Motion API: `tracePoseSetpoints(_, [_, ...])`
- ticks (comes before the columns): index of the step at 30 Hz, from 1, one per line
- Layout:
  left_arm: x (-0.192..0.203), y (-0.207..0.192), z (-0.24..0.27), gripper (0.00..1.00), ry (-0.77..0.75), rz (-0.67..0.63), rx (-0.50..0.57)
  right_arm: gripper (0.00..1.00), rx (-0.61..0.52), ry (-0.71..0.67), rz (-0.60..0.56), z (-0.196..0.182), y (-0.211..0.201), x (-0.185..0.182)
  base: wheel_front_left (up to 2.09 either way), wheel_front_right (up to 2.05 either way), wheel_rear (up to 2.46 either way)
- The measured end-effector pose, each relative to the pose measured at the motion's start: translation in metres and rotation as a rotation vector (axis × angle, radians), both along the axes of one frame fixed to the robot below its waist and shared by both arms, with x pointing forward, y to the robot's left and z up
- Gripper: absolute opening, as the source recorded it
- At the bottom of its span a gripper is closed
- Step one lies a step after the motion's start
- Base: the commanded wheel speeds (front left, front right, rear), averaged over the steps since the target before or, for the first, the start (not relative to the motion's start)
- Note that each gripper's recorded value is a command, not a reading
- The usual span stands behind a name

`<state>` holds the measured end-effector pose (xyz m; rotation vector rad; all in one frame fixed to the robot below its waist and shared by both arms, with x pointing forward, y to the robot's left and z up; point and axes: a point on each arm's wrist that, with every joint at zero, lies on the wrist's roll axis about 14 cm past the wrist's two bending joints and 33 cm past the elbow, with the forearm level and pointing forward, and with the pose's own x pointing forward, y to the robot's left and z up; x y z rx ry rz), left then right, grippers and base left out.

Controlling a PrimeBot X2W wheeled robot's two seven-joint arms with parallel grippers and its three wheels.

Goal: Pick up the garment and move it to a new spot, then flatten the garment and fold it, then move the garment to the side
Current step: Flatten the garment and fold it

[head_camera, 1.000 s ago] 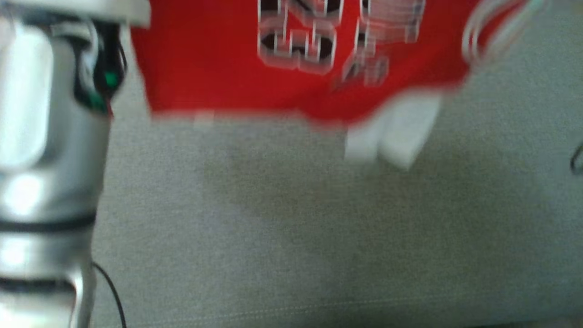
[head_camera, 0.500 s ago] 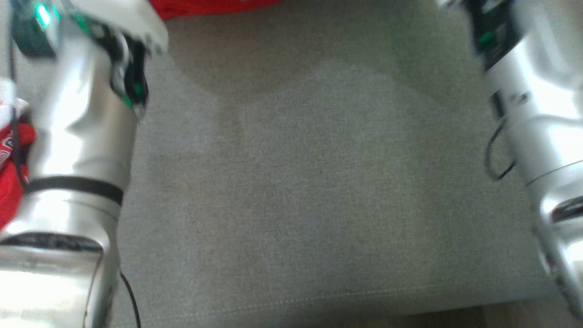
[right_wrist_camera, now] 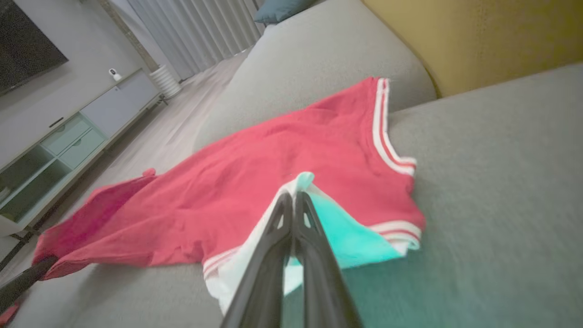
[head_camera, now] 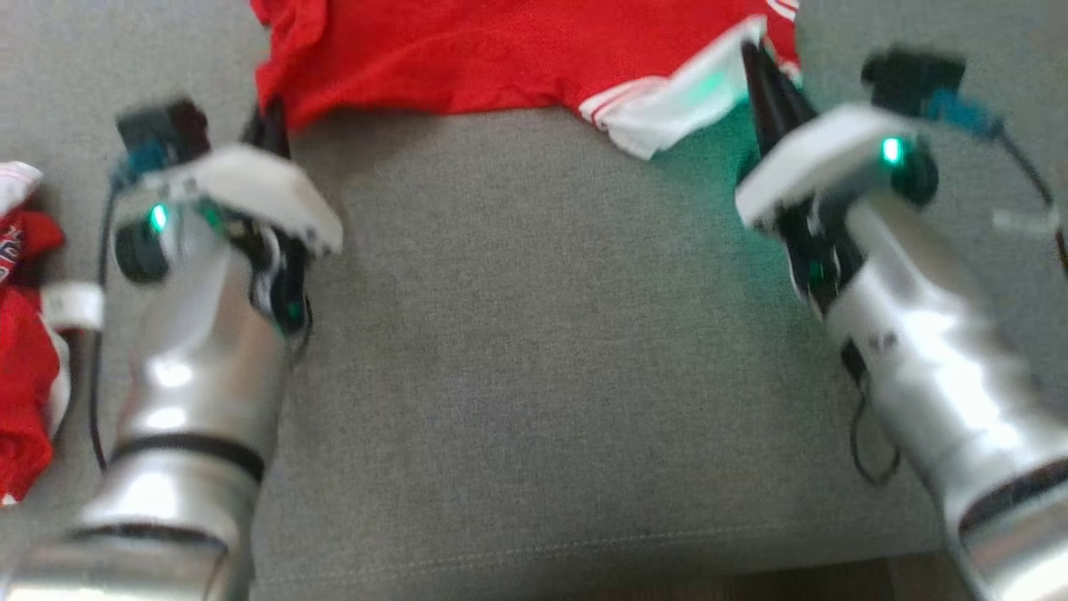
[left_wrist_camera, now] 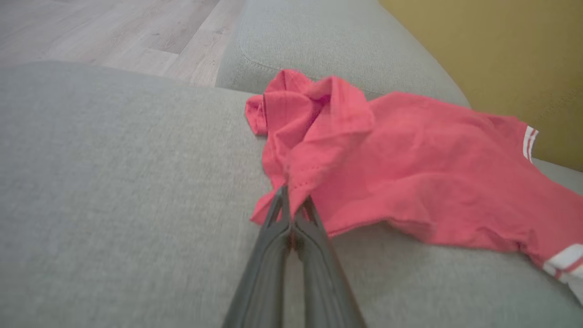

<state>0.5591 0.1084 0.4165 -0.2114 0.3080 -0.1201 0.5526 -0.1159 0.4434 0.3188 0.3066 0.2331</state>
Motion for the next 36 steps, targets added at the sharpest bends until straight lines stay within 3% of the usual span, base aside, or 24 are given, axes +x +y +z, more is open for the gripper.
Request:
tracePoseSetpoints(11, [-0.086,0.015,-0.023,0.00,0.016,0.021,-0.039,0.00,0.091,0.134,-0.035,-0.053,-0.031,-0.116,0.00,0.00,0.00])
tracePoseSetpoints(15, [-0.113,0.028,-0.021,0.00,-0.011,0.026,-0.004,0.00,0.123,0.136,-0.053,-0.050,-0.045,-0.146,0.00,0.00,0.00])
tracePoseSetpoints(22, [-0.161,0.047,-0.001,0.00,-0.016,0.053,0.039,0.00,0.181,0.258,-0.076,-0.054,-0.064,-0.217,0.00,0.00,0.00])
tracePoseSetpoints(29, [-0.211,0.056,0.009,0.00,0.088,0.082,0.055,0.00,0.168,0.382,-0.076,-0.046,-0.065,-0.275,0.00,0.00,0.00])
tracePoseSetpoints(36, [-0.231,0.061,0.012,0.00,0.201,0.070,0.049,0.00,0.174,0.438,-0.077,-0.022,-0.050,-0.286,0.00,0.00,0.00])
